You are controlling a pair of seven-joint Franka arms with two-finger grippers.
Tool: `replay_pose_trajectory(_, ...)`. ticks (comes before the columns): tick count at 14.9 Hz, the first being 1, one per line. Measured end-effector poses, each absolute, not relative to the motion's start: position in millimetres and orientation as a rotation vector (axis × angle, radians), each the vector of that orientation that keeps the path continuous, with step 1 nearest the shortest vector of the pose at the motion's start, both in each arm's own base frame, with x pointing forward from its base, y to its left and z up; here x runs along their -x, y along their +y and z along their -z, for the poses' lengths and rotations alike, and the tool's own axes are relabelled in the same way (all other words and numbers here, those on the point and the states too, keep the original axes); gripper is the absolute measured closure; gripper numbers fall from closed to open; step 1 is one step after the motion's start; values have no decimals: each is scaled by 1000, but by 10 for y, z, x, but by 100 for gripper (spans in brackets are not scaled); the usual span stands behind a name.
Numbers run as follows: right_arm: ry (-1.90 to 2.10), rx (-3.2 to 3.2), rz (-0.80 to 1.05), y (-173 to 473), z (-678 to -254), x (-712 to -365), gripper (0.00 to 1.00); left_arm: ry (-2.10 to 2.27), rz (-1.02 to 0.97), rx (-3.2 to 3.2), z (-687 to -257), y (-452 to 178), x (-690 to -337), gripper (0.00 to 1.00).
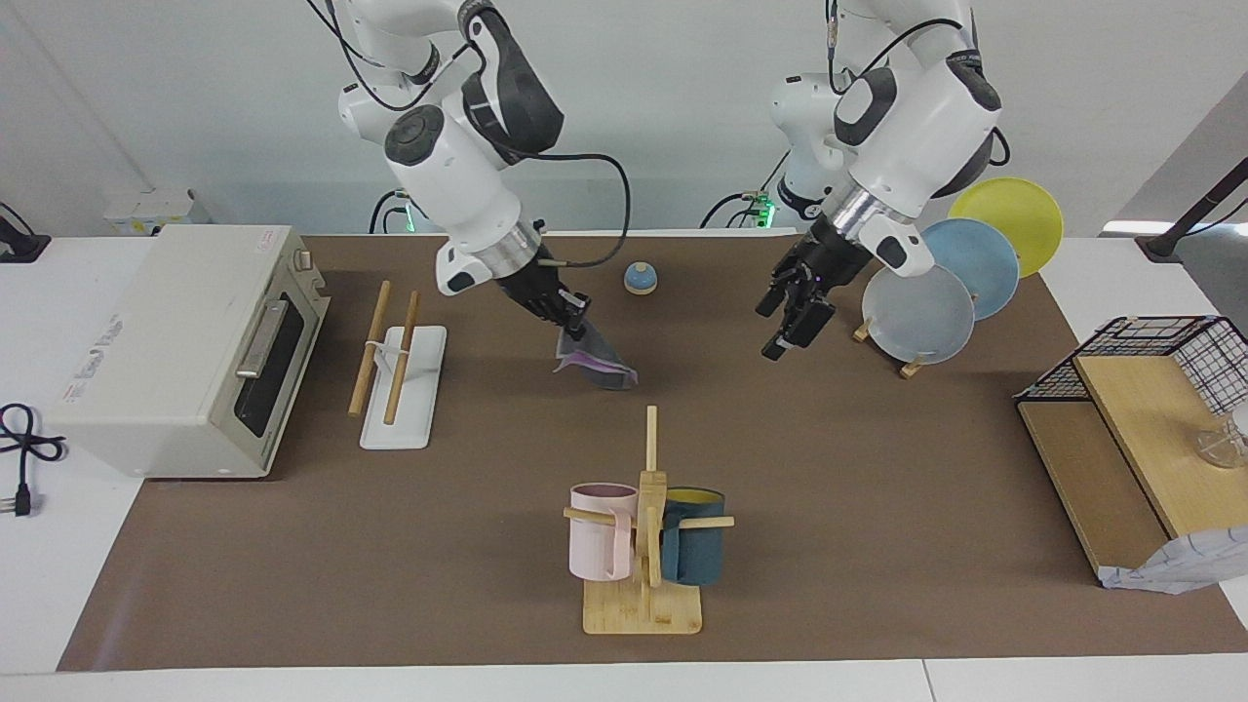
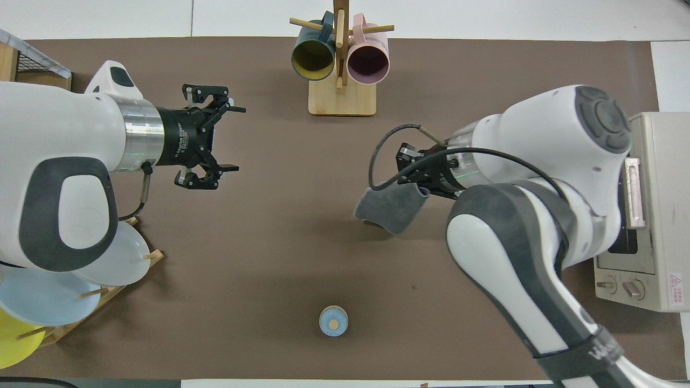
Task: Fold towel and hang on rack
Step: 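Carry the towel with the right gripper and drape it over the rack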
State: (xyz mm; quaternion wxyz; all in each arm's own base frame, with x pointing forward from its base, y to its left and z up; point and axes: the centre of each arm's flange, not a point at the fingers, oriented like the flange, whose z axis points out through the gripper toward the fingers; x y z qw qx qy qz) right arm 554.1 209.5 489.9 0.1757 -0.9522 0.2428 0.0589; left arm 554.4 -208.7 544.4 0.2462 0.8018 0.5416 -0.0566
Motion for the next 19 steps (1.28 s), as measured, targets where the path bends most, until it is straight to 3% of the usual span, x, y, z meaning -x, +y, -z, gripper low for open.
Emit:
replay_pose_trajectory(5, 680, 2796, -324, 1087, -4840, -5470, 98, 1063, 12, -2543, -5359, -1444, -5641, 0)
replay_pose_trajectory(11, 566, 2817, -347, 213, -4562, -5350, 98, 494, -144, -2974, -5528, -1057, -5657, 0)
replay_pose_trajectory(14, 415, 2912, -284, -219, -4548, -5337, 98, 239, -133, -3081, -5730, -914, -5657, 0)
replay_pose_trajectory(19, 213, 3081, -233, -273, -4583, -5358, 98, -33, -3, -3158, -5774, -878, -5543, 0)
